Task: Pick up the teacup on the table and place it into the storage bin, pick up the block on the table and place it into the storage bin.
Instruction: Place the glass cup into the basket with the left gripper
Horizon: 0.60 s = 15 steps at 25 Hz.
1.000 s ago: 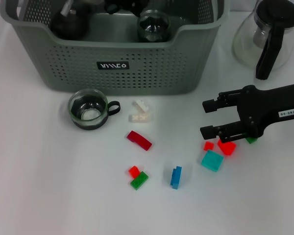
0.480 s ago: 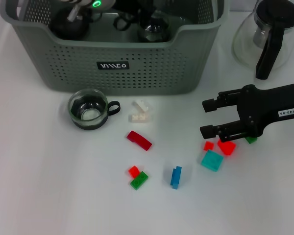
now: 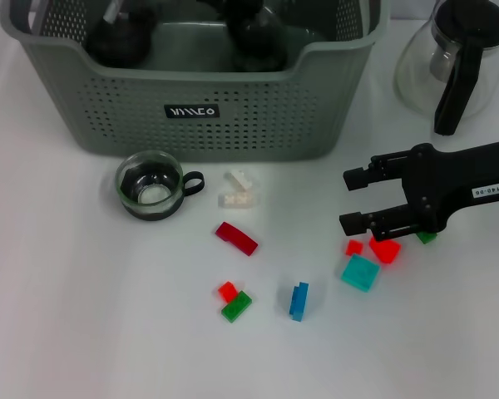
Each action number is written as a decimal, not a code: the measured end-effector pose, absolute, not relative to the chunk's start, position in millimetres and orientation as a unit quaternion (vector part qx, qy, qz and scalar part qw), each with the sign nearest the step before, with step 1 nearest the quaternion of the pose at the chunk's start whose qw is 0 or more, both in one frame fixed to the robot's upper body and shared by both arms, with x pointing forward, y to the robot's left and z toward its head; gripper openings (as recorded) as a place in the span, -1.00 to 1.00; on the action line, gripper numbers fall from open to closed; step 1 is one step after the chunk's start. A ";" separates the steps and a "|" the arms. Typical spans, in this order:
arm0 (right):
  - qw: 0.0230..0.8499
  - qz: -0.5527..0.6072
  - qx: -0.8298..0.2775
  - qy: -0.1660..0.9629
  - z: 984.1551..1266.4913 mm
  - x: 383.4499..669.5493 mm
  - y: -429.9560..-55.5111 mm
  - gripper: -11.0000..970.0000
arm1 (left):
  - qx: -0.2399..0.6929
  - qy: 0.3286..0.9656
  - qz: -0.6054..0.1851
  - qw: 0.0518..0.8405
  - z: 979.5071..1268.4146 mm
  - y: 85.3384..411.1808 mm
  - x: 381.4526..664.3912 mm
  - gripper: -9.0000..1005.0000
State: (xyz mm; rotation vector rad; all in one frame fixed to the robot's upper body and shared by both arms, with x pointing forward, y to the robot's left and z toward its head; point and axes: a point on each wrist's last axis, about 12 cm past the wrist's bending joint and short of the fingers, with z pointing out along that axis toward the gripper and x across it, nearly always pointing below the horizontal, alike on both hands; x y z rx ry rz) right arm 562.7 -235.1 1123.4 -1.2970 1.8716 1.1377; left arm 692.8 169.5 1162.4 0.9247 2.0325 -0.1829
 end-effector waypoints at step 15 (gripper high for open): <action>0.296 0.424 -0.492 0.700 1124.4 562.5 -237.7 0.64 | 0.325 0.810 -0.149 0.464 1215.8 213.9 669.4 0.67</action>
